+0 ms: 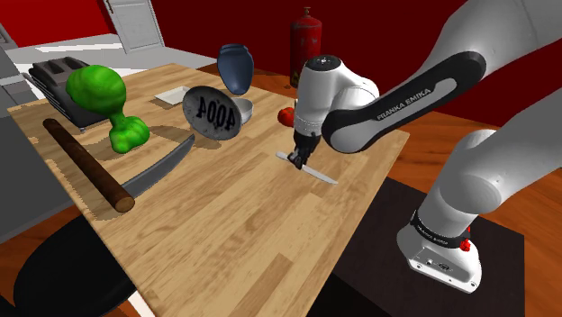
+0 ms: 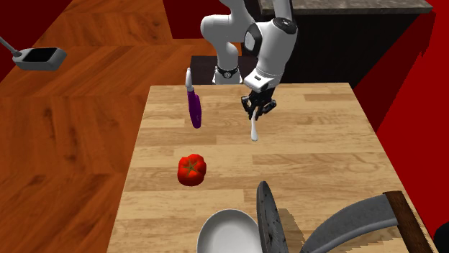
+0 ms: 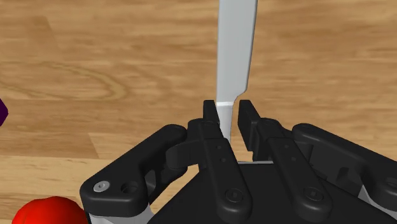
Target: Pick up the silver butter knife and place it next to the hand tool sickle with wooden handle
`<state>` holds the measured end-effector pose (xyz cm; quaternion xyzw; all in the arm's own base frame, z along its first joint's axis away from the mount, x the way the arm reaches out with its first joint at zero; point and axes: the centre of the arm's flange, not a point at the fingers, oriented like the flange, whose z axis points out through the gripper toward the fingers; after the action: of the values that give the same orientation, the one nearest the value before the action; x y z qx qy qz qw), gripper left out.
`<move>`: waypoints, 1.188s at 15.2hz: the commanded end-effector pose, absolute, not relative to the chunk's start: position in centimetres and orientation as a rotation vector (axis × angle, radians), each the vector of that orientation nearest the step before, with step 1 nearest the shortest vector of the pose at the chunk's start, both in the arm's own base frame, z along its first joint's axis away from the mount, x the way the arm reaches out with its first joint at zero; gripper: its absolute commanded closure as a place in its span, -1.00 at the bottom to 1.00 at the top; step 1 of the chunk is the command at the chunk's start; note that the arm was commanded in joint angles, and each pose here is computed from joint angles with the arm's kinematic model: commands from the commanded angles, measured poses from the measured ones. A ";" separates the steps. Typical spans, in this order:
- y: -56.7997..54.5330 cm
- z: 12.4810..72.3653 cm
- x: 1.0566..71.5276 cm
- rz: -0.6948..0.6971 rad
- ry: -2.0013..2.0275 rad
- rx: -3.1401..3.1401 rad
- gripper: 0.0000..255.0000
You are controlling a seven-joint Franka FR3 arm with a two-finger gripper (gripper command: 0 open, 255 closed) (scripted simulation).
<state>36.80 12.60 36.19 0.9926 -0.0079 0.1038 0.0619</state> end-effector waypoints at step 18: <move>13.2 45.4 38.0 0.313 -0.024 3.001 1.00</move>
<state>37.35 12.88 45.15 0.9926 -0.0077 0.1038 0.0619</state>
